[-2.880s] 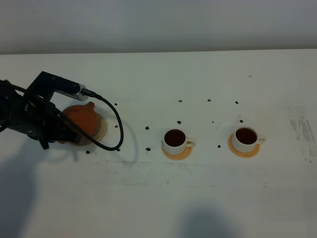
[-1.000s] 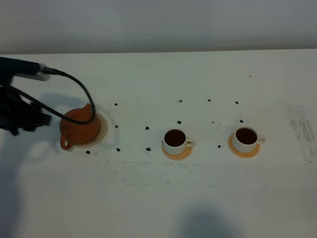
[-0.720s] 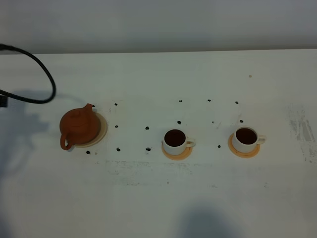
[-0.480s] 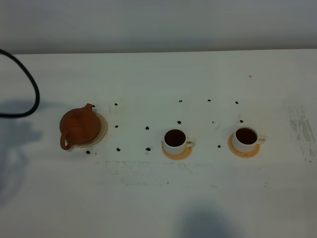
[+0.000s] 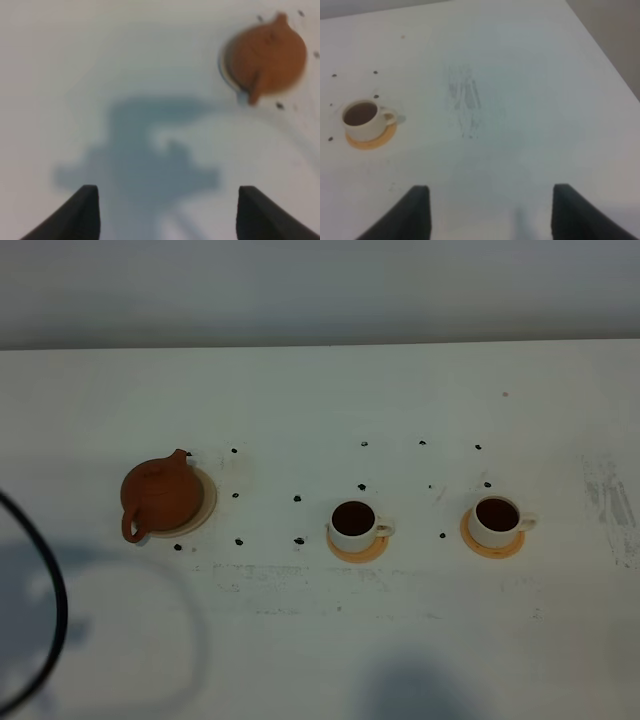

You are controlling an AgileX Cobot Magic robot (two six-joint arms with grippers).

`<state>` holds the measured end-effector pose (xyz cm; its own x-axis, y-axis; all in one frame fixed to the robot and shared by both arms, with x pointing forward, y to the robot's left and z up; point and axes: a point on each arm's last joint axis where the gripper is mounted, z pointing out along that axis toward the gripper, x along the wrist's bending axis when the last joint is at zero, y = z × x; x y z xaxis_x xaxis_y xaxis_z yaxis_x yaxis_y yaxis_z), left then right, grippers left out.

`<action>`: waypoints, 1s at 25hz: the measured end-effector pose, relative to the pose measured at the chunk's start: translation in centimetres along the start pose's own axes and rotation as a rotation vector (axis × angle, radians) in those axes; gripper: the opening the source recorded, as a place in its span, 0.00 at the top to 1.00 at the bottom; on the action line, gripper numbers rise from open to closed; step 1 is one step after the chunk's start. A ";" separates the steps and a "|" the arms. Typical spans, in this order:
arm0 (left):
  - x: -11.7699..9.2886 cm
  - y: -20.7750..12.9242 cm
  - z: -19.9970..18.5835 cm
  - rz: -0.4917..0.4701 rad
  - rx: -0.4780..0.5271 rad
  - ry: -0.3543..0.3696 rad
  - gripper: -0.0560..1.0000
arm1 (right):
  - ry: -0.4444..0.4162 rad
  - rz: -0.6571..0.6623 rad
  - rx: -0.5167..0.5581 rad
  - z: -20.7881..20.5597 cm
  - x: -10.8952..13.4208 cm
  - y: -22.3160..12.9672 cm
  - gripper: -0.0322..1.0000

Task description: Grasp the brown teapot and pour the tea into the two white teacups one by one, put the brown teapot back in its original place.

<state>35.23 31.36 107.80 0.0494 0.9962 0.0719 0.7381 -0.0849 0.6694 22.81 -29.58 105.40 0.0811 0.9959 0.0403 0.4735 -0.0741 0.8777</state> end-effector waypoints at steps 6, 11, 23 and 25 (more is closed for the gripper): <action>-1.4 -2.6 -3.9 0.048 -0.070 -0.015 0.42 | 0.000 0.000 0.000 0.0 0.0 0.0 0.48; -2.0 -4.2 -6.0 0.064 -0.164 0.007 0.42 | 0.000 0.000 0.000 0.0 0.0 0.0 0.48; -2.7 -5.5 -7.0 0.059 -0.179 -0.033 0.42 | 0.000 0.000 0.000 0.0 0.0 0.0 0.48; -2.9 -6.0 -7.3 0.034 -0.197 -0.049 0.42 | 0.000 0.000 0.000 0.0 0.0 0.0 0.48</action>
<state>25.75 28.87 109.01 0.1079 0.9921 0.0641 0.5898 -0.1158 0.7992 22.81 -29.58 105.40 0.0811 0.9959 0.0403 0.4735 -0.0741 0.8777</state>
